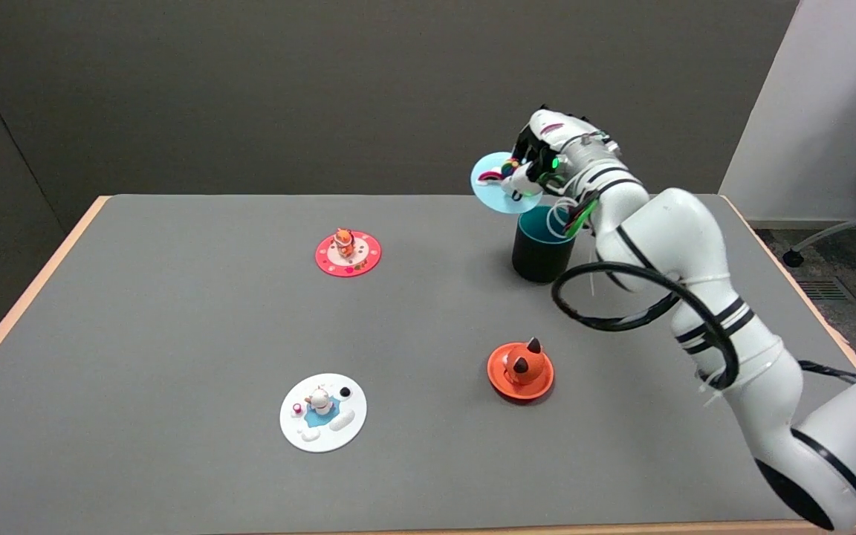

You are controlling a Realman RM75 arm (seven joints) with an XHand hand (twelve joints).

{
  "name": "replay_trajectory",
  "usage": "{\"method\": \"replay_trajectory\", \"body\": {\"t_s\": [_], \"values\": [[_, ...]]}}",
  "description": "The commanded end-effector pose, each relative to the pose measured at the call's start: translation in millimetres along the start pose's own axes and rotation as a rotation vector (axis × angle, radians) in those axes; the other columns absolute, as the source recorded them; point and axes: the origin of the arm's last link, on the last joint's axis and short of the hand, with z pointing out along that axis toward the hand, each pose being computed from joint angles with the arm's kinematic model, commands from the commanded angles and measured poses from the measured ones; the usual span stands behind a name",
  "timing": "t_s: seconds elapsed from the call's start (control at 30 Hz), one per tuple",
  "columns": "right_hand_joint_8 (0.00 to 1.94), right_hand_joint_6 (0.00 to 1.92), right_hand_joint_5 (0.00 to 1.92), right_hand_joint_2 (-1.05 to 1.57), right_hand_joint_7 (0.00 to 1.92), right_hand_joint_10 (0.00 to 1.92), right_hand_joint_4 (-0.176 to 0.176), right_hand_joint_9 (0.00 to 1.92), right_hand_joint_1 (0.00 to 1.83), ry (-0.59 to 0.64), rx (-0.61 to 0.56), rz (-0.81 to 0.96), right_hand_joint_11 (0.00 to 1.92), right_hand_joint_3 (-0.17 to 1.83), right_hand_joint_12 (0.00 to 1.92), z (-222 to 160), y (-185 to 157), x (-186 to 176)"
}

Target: Place the cup lid with blue sky onto the cup.

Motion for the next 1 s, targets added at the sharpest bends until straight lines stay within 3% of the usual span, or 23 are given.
{"method": "replay_trajectory", "body": {"t_s": [0.03,0.53,1.0], "values": [[0.85,1.04,0.89,1.02,1.14,1.15,-0.094,0.81,1.25,-0.076,-0.058,-0.010,0.55,0.16,1.19,8,32,21],[0.88,1.03,0.89,1.03,1.13,1.18,-0.100,0.79,1.25,-0.132,-0.136,0.015,0.53,0.15,1.26,-14,51,13],[0.94,1.00,0.90,1.03,1.11,1.21,-0.103,0.75,1.25,-0.157,-0.083,0.020,0.50,0.16,1.32,-17,29,4]]}}
